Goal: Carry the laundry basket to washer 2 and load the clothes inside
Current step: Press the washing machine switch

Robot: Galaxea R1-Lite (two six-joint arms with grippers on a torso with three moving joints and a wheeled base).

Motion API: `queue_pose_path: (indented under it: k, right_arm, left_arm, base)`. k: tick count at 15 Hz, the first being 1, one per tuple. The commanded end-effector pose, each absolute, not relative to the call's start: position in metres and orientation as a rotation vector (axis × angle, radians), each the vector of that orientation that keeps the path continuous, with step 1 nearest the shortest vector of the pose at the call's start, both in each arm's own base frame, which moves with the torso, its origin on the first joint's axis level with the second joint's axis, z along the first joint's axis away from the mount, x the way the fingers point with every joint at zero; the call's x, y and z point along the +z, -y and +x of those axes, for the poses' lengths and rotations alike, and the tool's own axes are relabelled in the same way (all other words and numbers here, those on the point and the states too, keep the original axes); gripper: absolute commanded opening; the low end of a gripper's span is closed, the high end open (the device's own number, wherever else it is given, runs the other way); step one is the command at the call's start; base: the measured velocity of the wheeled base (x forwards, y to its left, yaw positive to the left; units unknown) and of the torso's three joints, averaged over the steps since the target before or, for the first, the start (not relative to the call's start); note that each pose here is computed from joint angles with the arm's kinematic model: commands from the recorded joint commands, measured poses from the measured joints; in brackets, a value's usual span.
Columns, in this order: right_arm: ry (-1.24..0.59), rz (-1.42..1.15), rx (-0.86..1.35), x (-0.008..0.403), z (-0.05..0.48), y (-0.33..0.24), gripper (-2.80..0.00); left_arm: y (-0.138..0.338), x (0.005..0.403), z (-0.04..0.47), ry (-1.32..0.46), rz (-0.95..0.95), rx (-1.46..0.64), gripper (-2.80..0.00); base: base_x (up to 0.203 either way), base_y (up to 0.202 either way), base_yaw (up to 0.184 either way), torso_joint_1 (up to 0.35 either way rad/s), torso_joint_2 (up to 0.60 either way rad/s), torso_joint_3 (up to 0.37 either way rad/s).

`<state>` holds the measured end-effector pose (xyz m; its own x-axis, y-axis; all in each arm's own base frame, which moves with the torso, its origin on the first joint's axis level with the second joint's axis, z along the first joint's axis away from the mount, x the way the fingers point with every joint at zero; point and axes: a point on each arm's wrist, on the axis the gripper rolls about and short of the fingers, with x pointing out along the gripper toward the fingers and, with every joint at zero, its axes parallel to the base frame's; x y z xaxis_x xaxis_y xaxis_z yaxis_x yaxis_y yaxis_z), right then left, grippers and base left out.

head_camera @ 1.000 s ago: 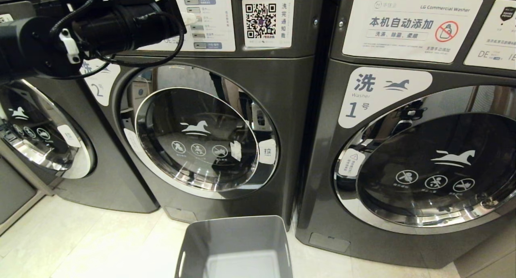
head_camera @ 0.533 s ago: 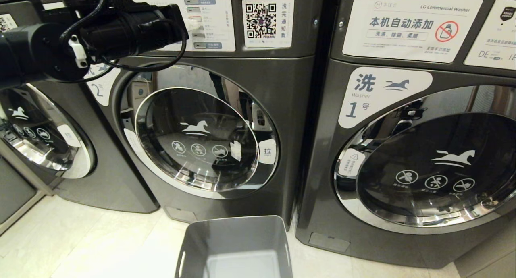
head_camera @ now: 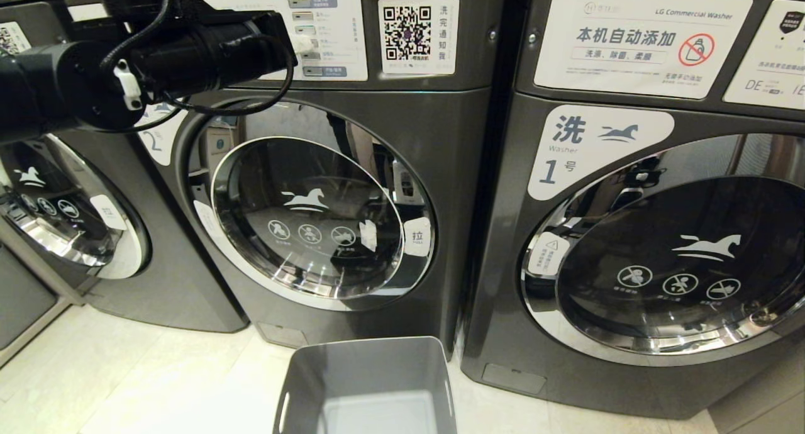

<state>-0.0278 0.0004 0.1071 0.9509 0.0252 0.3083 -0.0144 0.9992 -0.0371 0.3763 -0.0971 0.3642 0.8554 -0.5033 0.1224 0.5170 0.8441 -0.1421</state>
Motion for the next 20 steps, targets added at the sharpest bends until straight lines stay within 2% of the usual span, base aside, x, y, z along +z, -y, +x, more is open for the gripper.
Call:
queue_pose_path:
  k: [1,6,14,20]
  right_arm:
    - [0.275,-0.035,0.021,0.096,-0.024,0.000,-2.80]
    - [0.275,-0.035,0.021,0.096,-0.024,0.000,-2.80]
    - [0.275,-0.035,0.021,0.096,-0.024,0.000,-2.80]
    - [0.274,-0.035,0.021,0.096,-0.024,0.000,-2.80]
  left_arm:
    - [0.096,0.360,0.381,0.071,-0.174,-0.535,-2.80]
    - [0.093,0.357,0.385,0.066,-0.174,-0.527,-2.80]
    - [0.084,0.398,0.334,0.133,-0.168,-0.537,-2.80]
    - [0.076,0.380,0.331,0.062,-0.175,-0.507,-2.80]
  base:
    - [0.000,0.000,0.000,0.000,0.00,0.000]
    - [0.000,0.000,0.000,0.000,0.00,0.000]
    - [0.000,0.000,0.000,0.000,0.00,0.000]
    - [0.000,0.000,0.000,0.000,0.00,0.000]
